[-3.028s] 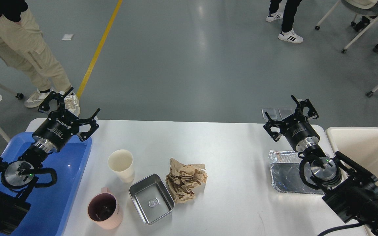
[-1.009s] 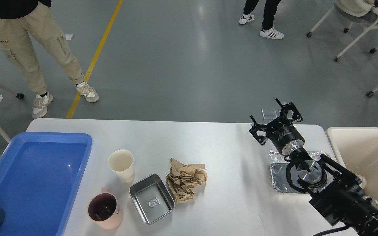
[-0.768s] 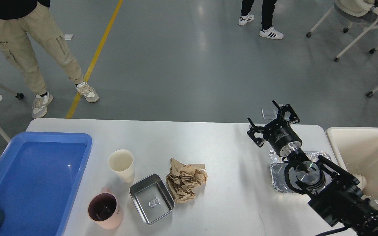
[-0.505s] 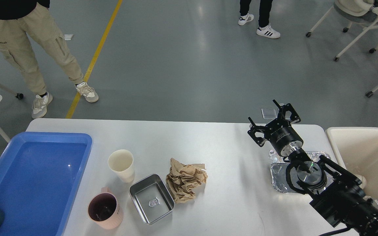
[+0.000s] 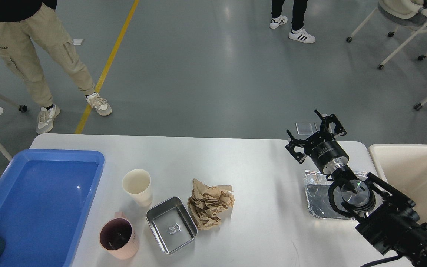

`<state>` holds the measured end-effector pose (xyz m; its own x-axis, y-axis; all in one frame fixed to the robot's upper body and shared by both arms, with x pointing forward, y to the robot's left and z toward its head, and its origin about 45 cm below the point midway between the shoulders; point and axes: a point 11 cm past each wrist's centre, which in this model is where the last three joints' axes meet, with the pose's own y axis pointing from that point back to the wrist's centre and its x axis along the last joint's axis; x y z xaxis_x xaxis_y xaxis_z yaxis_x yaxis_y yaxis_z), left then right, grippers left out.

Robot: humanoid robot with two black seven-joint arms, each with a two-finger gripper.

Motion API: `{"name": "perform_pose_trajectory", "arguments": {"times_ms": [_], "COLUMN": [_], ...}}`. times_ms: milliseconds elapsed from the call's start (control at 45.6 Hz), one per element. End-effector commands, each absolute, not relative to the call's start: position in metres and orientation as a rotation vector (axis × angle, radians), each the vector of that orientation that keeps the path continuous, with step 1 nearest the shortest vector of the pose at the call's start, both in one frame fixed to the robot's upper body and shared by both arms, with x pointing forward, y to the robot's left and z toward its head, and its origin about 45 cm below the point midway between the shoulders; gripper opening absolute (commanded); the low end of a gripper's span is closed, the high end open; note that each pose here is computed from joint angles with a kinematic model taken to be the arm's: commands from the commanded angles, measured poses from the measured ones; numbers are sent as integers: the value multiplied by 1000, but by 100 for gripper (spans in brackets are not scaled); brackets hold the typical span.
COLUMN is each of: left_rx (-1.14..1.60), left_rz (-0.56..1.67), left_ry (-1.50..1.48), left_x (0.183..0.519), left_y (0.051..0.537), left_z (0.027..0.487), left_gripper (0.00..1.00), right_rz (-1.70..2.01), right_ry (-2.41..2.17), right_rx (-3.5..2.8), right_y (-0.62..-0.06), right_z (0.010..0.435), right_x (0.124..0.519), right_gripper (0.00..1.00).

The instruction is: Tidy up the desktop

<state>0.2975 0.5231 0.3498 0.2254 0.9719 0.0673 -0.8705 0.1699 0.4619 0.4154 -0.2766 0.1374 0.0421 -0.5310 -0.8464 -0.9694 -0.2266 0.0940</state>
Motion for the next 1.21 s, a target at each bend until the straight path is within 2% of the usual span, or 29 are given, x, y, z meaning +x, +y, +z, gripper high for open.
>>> {"name": "perform_pose_trajectory", "arguments": {"times_ms": [0,285,614,702,900,1185], "left_rx": [447,395,551,668,1018,1164], "left_rz": [1368,1396,1323,1285,921,514], "left_ry": [227,198,88,33,-226,-512], "left_x": [298,297,299,298,321,334], "left_y": [537,546,544,547,511,448], "left_z": [351,347,352,346,324,308], "left_gripper": [97,97,97,97,97,97], "right_rz": [1082,1082,1084,1085,1092,1091], "right_ry": [1522,1520,1508,1508,1483,1472], "right_rx": [-1808,-1810,-1812,-1813,-1824,-1832], "right_y": [-283,-283,-280,-280,-270,-266], "right_z": [140,139,141,141,144,146], "right_x": [416,416,416,416,416,418], "right_gripper": [100,100,100,100,100,100]}}
